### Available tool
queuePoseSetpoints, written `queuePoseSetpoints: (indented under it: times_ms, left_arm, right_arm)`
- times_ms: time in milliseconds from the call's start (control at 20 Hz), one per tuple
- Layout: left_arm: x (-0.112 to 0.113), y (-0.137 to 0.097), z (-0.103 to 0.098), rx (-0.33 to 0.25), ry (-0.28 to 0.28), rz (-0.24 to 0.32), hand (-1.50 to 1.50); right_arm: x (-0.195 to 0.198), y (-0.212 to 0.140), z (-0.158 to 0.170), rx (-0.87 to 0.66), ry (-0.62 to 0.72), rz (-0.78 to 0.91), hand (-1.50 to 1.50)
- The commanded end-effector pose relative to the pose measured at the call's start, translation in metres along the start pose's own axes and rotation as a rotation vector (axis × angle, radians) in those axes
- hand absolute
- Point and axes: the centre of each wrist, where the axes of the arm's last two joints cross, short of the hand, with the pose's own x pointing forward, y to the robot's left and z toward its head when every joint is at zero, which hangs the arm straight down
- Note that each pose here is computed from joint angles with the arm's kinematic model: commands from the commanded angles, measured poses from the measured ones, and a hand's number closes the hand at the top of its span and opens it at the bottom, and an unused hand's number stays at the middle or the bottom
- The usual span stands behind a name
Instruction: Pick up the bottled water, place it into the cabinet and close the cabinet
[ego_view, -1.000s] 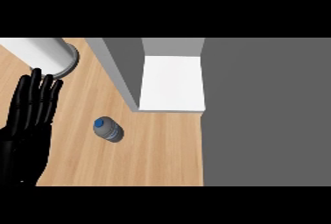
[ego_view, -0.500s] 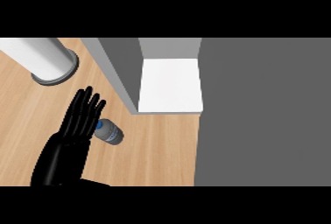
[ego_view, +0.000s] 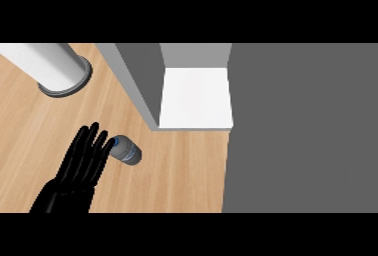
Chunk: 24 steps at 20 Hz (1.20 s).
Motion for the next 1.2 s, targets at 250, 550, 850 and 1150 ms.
queuePoseSetpoints:
  times_ms: [250,550,850,1150]
  left_arm:
    - [-0.012,-0.003,0.029,0.028,0.017,-0.021,-1.5]
    - [-0.023,0.02,0.023,0.028,-0.013,-0.025,-1.5]
    - [-0.015,0.03,0.051,0.064,-0.032,-0.018,-1.5]
    - [-0.031,0.072,0.022,0.112,-0.032,-0.054,-1.5]
  right_arm:
    - [0.007,0.001,0.033,-0.007,-0.002,-0.013,-1.5]
    - [-0.012,0.002,0.014,0.017,0.003,0.003,-1.5]
    - [-0.03,0.0,0.017,0.011,-0.018,0.003,-1.5]
    - [-0.02,0.001,0.032,0.022,-0.018,0.009,-1.5]
